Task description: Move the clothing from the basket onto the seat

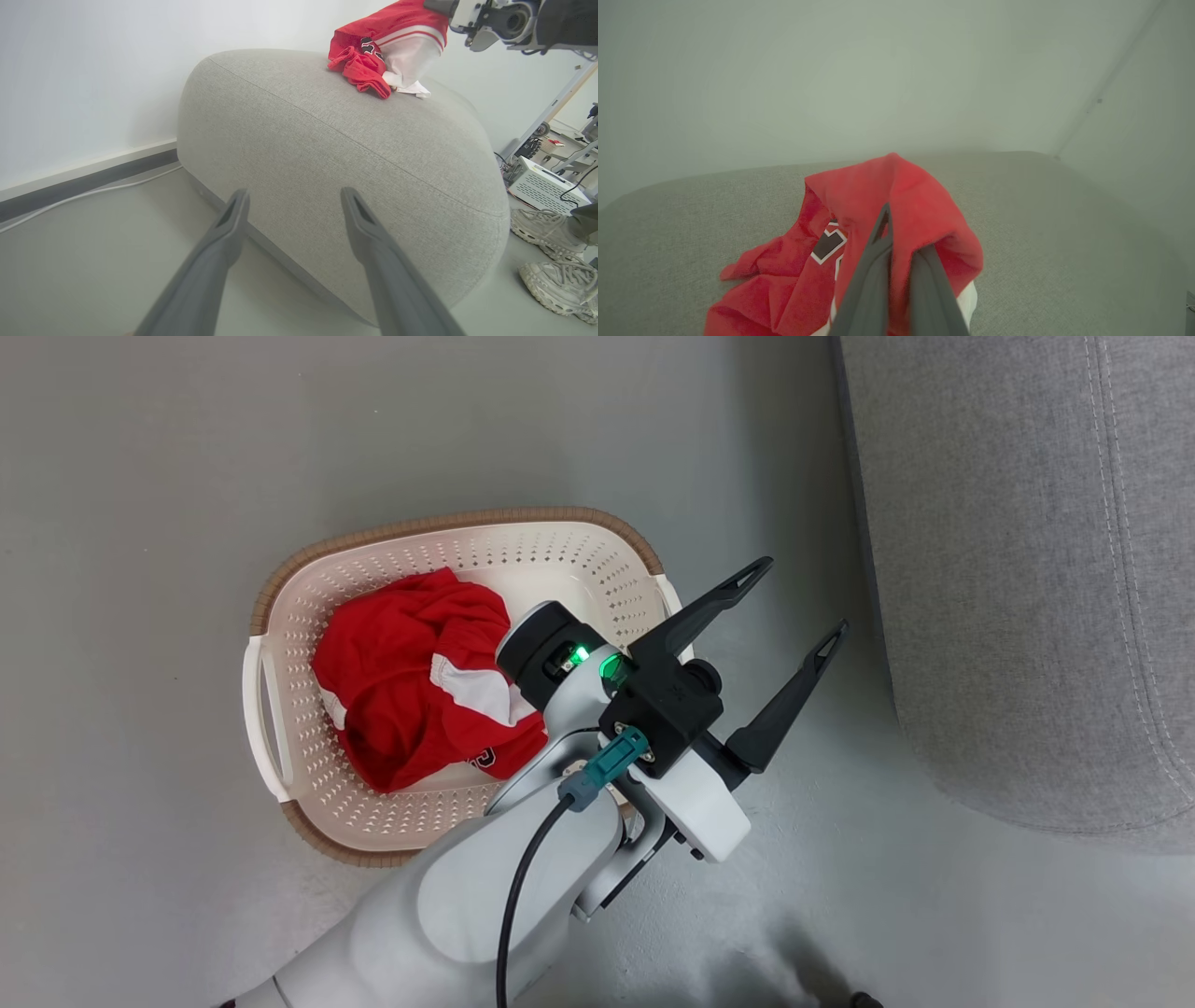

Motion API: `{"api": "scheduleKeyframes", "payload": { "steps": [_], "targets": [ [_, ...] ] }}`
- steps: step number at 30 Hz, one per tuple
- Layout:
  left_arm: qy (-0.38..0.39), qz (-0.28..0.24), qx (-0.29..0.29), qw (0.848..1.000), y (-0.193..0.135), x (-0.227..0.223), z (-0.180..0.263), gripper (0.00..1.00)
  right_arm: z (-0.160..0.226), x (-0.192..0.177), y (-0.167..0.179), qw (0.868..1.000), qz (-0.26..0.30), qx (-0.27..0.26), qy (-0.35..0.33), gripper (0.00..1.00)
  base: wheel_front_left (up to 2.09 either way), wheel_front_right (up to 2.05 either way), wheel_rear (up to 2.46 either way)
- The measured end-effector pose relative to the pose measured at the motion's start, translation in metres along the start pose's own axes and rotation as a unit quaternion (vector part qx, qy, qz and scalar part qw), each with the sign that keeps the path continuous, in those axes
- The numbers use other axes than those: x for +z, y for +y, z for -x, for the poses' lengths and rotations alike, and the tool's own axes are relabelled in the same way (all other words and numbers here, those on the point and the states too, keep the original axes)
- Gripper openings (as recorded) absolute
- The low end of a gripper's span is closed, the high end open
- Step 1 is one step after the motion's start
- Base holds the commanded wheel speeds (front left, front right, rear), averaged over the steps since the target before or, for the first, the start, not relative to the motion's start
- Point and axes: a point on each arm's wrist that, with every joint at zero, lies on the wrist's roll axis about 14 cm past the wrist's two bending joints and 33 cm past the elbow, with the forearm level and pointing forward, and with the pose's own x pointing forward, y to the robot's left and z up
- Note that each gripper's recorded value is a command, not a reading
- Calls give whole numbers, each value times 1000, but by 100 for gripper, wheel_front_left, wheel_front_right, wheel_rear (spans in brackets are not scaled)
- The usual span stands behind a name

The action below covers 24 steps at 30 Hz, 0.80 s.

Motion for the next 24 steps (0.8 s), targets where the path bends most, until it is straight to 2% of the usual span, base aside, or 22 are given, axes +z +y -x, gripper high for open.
{"api": "scheduleKeyframes", "payload": {
  "steps": [6, 11, 12, 13, 14, 24],
  "targets": [
    [0, 1, -9, 1000, -8, 3, 1, 100, 24, -59, 33, 995, -30, 38, 83, 0, 0, 0, 0],
    [-9, -3, -12, 1000, -13, 15, 1, 100, 46, -83, 45, 990, -49, 59, 119, 0, 0, 0, 0],
    [-11, -5, -12, 1000, -13, 17, 2, 100, 50, -85, 45, 989, -56, 60, 122, 28, 0, 0, 0],
    [-13, -7, -11, 1000, -14, 19, 2, 100, 53, -86, 45, 988, -64, 61, 124, 49, 0, 0, 0],
    [-15, -10, -11, 1000, -14, 22, 2, 100, 56, -86, 45, 988, -68, 63, 124, 100, 0, 0, 0],
    [-31, -20, 4, 999, -21, 43, 12, 100, 92, -86, 46, 985, -82, 89, 119, 100, 0, 0, 0]
  ]
}}
